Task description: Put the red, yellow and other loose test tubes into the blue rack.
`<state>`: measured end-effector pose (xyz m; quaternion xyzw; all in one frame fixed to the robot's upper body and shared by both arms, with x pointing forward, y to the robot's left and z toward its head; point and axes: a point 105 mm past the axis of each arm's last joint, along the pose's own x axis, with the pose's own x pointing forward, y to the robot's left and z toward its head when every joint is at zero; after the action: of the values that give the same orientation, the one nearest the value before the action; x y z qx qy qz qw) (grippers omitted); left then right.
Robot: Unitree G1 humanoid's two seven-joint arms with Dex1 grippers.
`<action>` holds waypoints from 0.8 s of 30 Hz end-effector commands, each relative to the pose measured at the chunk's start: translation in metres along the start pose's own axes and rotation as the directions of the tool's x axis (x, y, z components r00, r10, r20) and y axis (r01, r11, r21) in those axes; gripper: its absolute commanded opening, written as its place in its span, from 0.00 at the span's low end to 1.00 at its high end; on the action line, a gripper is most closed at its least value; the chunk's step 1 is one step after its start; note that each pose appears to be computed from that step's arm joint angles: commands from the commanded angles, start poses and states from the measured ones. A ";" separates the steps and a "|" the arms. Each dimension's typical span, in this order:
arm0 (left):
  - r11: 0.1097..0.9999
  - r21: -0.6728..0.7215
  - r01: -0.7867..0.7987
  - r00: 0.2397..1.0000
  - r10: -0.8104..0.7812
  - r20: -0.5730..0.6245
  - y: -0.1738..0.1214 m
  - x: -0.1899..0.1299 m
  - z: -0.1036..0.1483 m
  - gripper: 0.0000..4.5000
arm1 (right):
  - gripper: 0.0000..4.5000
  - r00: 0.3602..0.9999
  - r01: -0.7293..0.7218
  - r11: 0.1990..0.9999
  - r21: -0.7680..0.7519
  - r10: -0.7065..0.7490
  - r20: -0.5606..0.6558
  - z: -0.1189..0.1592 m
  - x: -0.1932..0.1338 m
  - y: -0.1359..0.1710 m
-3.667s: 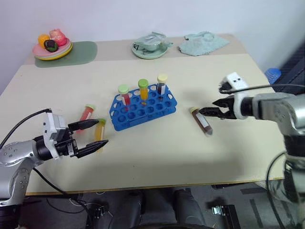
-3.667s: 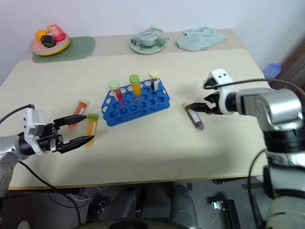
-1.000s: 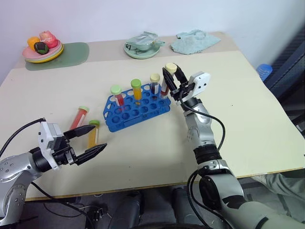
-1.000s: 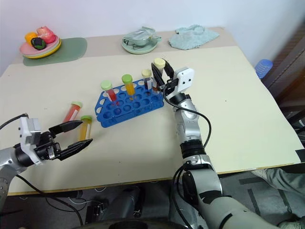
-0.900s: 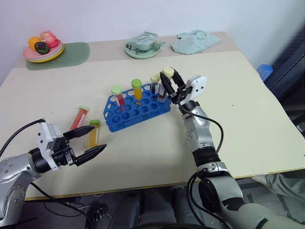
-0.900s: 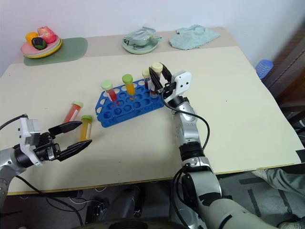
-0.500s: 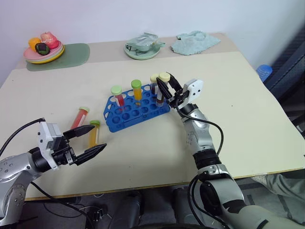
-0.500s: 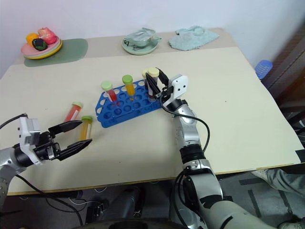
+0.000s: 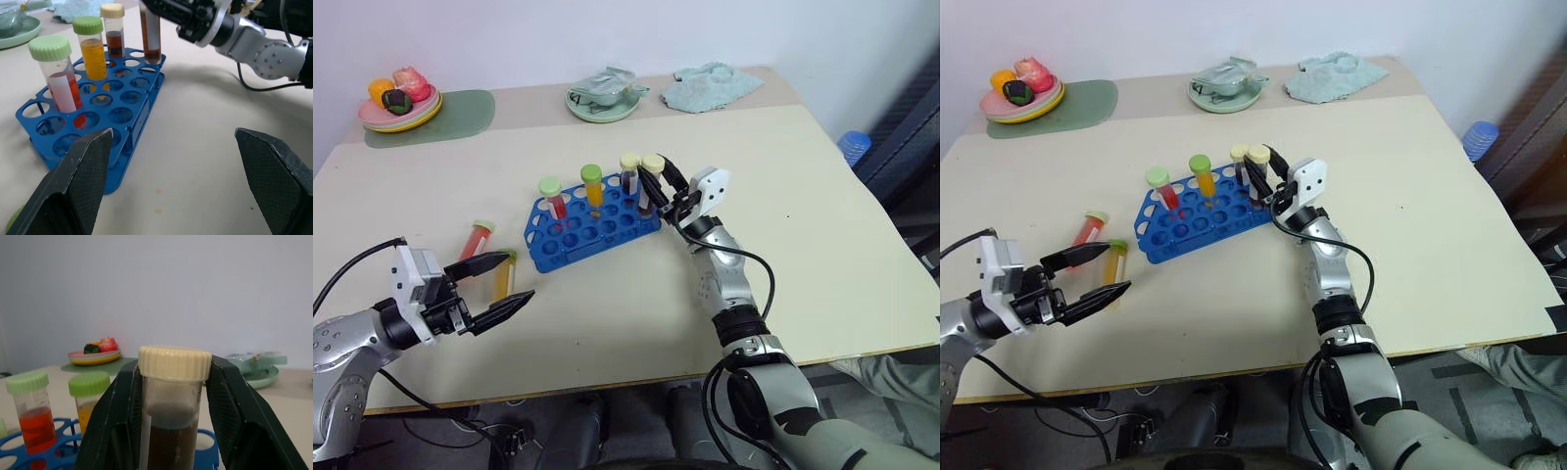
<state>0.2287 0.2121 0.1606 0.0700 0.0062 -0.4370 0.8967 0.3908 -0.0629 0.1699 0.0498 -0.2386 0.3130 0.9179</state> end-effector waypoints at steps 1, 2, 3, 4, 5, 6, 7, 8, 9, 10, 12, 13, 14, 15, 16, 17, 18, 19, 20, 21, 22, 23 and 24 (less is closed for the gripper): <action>1.000 0.024 0.004 1.000 -0.004 0.022 -0.002 0.001 0.010 0.92 | 0.33 0.999 -0.008 1.000 -0.015 0.009 0.041 0.005 0.000 0.001; 1.000 0.025 0.002 1.000 -0.002 0.021 -0.001 0.000 0.010 0.92 | 0.41 0.999 -0.013 1.000 -0.010 0.014 0.044 0.005 -0.001 0.002; 1.000 0.026 0.000 1.000 0.000 0.020 -0.001 0.000 0.010 0.92 | 0.52 0.999 -0.016 1.000 -0.006 0.016 0.046 0.004 -0.002 0.002; 1.000 0.027 -0.003 1.000 0.002 0.020 -0.001 0.000 0.011 0.92 | 0.61 0.999 -0.015 1.000 -0.009 0.015 0.049 0.004 -0.002 0.002; 1.000 0.026 -0.010 1.000 0.010 0.023 0.000 0.000 0.012 0.92 | 0.71 0.998 -0.020 1.000 -0.023 0.021 0.051 0.005 -0.003 0.003; 1.000 0.023 -0.021 0.999 0.021 0.032 0.001 0.000 0.013 0.92 | 0.81 0.998 -0.019 0.999 -0.044 0.021 0.055 0.006 -0.003 0.003; 0.999 0.016 -0.034 0.998 0.033 0.045 0.002 0.000 0.015 0.92 | 0.92 0.998 -0.007 0.997 -0.071 0.011 0.056 0.007 -0.004 0.002; 0.999 0.010 -0.044 0.998 0.043 0.054 0.003 0.000 0.017 0.92 | 0.99 0.998 0.002 0.996 -0.088 0.003 0.055 0.007 -0.004 0.001; 0.999 0.007 -0.050 0.997 0.050 0.059 0.003 0.000 0.018 0.92 | 0.99 0.998 0.005 0.995 -0.103 0.001 0.055 0.008 -0.004 0.000; 0.997 -0.004 -0.075 0.995 0.076 0.072 0.005 0.000 0.020 0.92 | 0.99 0.999 -0.011 0.991 -0.136 0.017 0.047 0.010 -0.006 -0.001; 0.989 -0.007 -0.146 0.985 0.146 0.090 0.011 0.001 0.024 0.92 | 0.99 0.998 -0.051 0.982 -0.184 0.058 0.037 0.016 -0.009 -0.001; 0.981 -0.006 -0.195 0.977 0.195 0.092 0.015 0.001 0.025 0.92 | 0.99 0.997 -0.073 0.979 -0.191 0.079 0.025 0.019 -0.011 -0.002; 0.974 -0.005 -0.226 0.970 0.226 0.091 0.018 0.000 0.026 0.92 | 0.99 0.996 -0.086 0.978 -0.190 0.091 0.017 0.021 -0.012 -0.002; 0.959 0.001 -0.285 0.955 0.284 0.087 0.023 -0.001 0.027 0.92 | 0.99 0.995 -0.102 0.976 -0.194 0.105 0.002 0.024 -0.014 -0.003; 0.934 0.014 -0.357 0.933 0.355 0.063 0.029 -0.003 0.025 0.92 | 0.99 0.990 -0.142 0.971 -0.192 0.139 -0.029 0.027 -0.020 -0.004; 0.914 0.025 -0.405 0.914 0.403 0.046 0.032 -0.004 0.024 0.92 | 0.99 0.985 -0.171 0.967 -0.188 0.164 -0.052 0.029 -0.024 -0.004; 0.891 0.033 -0.452 0.892 0.451 0.025 0.035 -0.006 0.022 0.92 | 0.99 0.979 -0.198 0.960 -0.198 0.187 -0.076 0.034 -0.030 -0.007; 0.872 0.034 -0.488 0.873 0.488 0.002 0.036 -0.008 0.019 0.92 | 0.99 0.975 -0.215 0.957 -0.193 0.198 -0.103 0.038 -0.036 -0.010; 0.860 0.032 -0.509 0.860 0.509 -0.012 0.037 -0.009 0.018 0.92 | 0.99 0.972 -0.221 0.957 -0.188 0.201 -0.120 0.040 -0.040 -0.012; 0.852 0.008 -0.524 0.851 0.524 -0.028 0.035 -0.010 0.017 0.92 | 0.99 0.963 -0.251 0.947 -0.201 0.222 -0.155 0.047 -0.049 -0.016; 0.844 -0.012 -0.536 0.844 0.535 -0.043 0.035 -0.011 0.016 0.92 | 0.99 0.951 -0.281 0.938 -0.202 0.244 -0.188 0.052 -0.057 -0.018; 0.830 -0.031 -0.557 0.829 0.554 -0.069 0.035 -0.012 0.014 0.92 | 0.99 0.935 -0.320 0.928 -0.189 0.278 -0.221 0.057 -0.065 -0.018; 0.801 -0.050 -0.597 0.800 0.589 -0.114 0.038 -0.016 0.010 0.92 | 0.99 0.913 -0.368 0.914 -0.173 0.318 -0.257 0.060 -0.072 -0.016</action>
<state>0.2504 0.2392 0.1675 0.0506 0.0392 -0.1660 0.9841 0.3405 -0.1317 0.1716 -0.1267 -0.1571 0.4108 0.8891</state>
